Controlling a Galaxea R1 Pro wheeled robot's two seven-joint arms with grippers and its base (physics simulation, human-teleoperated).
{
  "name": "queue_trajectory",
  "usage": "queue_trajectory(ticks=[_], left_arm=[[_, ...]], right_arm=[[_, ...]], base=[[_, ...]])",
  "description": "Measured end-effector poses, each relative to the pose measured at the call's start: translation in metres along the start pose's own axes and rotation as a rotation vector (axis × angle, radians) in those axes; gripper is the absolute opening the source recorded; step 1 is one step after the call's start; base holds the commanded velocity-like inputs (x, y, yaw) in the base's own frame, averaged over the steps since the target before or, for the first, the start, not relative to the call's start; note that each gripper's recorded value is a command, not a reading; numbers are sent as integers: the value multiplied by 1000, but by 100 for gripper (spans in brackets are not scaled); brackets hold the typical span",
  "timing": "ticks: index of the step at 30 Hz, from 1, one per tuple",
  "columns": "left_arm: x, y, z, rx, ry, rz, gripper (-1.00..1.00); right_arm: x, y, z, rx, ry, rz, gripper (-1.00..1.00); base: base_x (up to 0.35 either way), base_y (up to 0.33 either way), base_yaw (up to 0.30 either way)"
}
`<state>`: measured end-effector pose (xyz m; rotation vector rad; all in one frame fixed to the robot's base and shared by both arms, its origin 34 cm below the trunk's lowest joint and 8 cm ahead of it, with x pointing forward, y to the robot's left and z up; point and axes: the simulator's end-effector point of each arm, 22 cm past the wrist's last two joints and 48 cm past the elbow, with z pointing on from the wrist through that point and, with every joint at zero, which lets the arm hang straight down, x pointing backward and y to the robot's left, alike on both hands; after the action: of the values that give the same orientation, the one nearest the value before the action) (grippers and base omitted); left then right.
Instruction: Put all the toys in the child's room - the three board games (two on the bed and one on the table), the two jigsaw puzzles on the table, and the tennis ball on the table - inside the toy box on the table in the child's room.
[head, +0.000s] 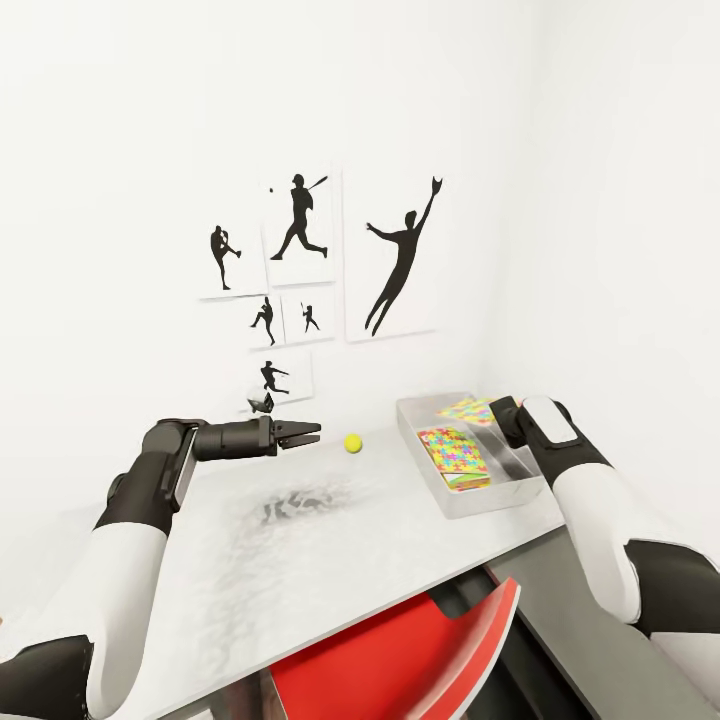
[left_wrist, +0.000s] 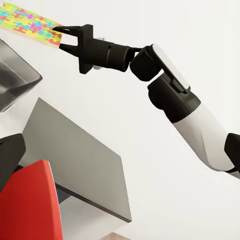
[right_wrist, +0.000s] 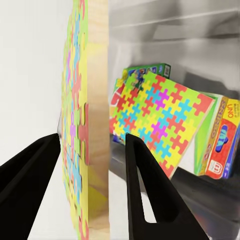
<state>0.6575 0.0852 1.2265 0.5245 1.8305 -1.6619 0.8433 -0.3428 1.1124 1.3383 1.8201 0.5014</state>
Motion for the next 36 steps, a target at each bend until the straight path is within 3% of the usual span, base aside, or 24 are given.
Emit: queue_trajectory(ticks=[10, 36], left_arm=[[0, 0, 0, 1, -1, 0, 100], [1, 0, 0, 1, 0, -2, 100]], right_arm=[[16, -14, 6, 36, 26, -2, -100], [11, -18, 7, 41, 23, -3, -100]], base=[[0, 0, 0], [2, 0, 0]])
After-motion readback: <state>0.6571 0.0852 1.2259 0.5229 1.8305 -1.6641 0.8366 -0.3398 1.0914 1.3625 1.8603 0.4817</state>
